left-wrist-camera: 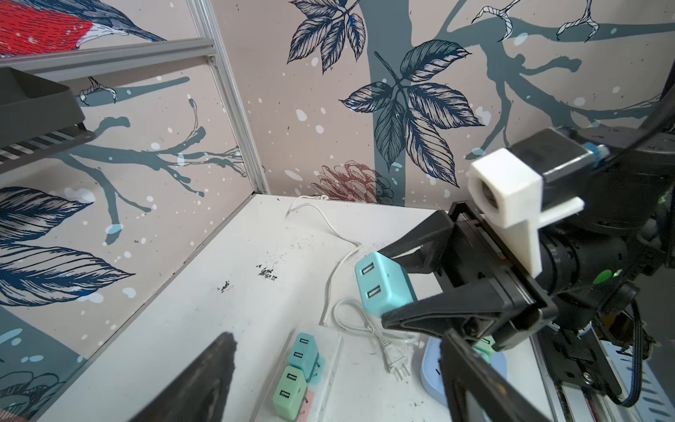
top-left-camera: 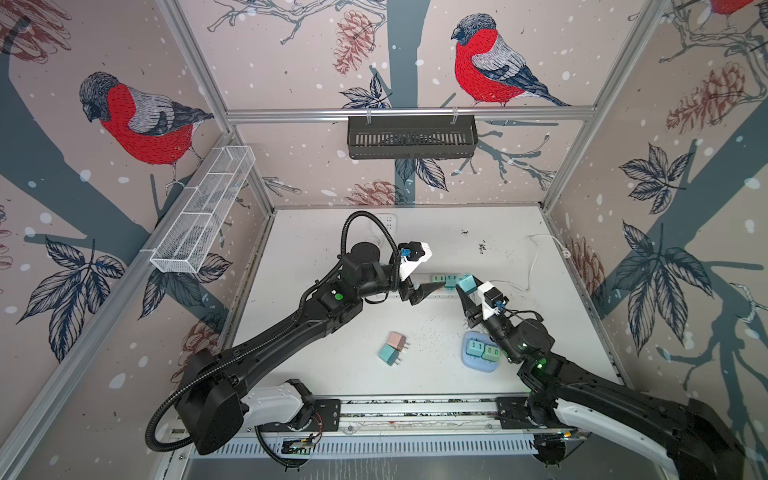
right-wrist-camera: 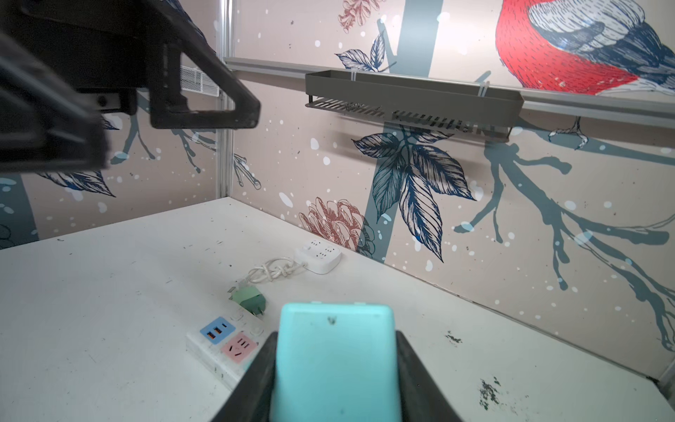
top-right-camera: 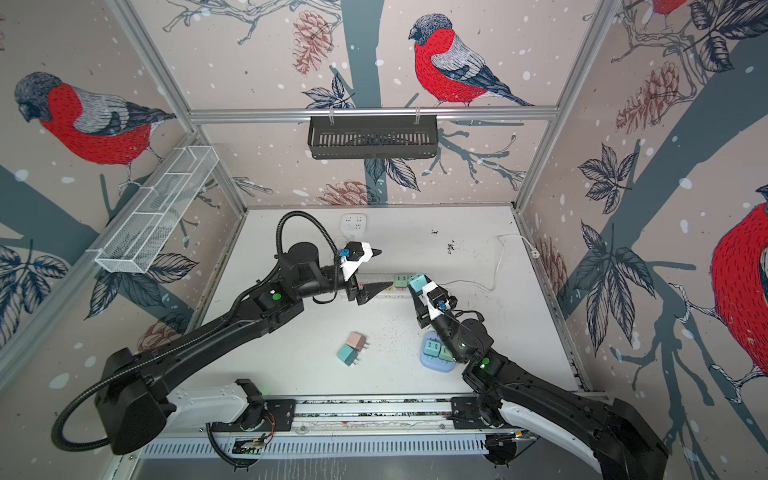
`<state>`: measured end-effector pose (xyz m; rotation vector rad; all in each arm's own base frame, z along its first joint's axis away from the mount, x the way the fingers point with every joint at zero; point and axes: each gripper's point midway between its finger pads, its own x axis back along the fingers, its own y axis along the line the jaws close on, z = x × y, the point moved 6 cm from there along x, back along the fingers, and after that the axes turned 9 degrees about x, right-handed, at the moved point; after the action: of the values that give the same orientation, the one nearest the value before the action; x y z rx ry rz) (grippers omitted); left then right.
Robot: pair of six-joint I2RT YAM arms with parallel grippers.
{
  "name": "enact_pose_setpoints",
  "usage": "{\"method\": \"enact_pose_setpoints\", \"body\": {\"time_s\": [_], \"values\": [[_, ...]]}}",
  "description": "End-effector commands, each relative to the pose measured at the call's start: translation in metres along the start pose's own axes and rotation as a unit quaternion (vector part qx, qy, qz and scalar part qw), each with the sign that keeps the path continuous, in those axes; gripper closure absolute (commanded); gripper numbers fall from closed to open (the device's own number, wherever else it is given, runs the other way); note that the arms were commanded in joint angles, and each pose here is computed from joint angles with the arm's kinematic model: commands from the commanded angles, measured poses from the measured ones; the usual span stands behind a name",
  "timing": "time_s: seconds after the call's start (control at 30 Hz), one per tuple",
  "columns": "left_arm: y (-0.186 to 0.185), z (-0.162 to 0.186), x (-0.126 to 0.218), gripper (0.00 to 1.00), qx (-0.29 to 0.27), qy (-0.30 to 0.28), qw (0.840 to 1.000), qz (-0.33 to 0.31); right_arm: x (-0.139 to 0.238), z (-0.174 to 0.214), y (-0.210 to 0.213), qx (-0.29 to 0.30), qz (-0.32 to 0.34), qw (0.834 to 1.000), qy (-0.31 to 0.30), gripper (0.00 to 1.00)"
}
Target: Insert the plug
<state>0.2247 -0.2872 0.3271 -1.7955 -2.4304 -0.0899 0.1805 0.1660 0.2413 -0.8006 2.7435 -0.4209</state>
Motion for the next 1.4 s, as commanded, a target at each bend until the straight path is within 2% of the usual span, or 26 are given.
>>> {"method": "enact_pose_setpoints", "body": {"time_s": [0.0, 0.03, 0.5, 0.8, 1.03, 1.17, 1.37], "values": [[-0.004, 0.002, -0.005, 0.16, 0.010, 0.010, 0.999, 0.031, 0.004, -0.019, -0.003, 0.023, 0.002, 0.998, -0.056, 0.84], [-0.004, -0.008, -0.006, 0.17, 0.006, 0.002, 0.999, 0.033, 0.004, -0.019, -0.003, 0.025, -0.001, 0.998, -0.055, 0.84], [0.001, 0.002, -0.025, 0.17, 0.038, 0.050, 0.996, 0.056, 0.014, -0.024, 0.016, 0.056, -0.049, 0.993, -0.089, 0.84], [-0.005, 0.004, -0.024, 0.17, 0.041, 0.057, 0.995, 0.077, 0.010, -0.036, 0.020, 0.072, -0.055, 0.990, -0.107, 0.84], [-0.008, 0.003, -0.026, 0.17, 0.041, 0.060, 0.993, 0.088, -0.002, -0.033, 0.021, 0.131, -0.040, 0.985, -0.108, 0.85], [-0.010, 0.003, -0.023, 0.17, 0.039, 0.060, 0.993, 0.090, -0.016, -0.033, 0.016, 0.133, -0.032, 0.986, -0.098, 0.88], [-0.010, 0.006, -0.025, 0.17, 0.037, 0.063, 0.993, 0.090, -0.017, -0.039, 0.018, 0.146, -0.042, 0.980, -0.130, 0.88]]}}
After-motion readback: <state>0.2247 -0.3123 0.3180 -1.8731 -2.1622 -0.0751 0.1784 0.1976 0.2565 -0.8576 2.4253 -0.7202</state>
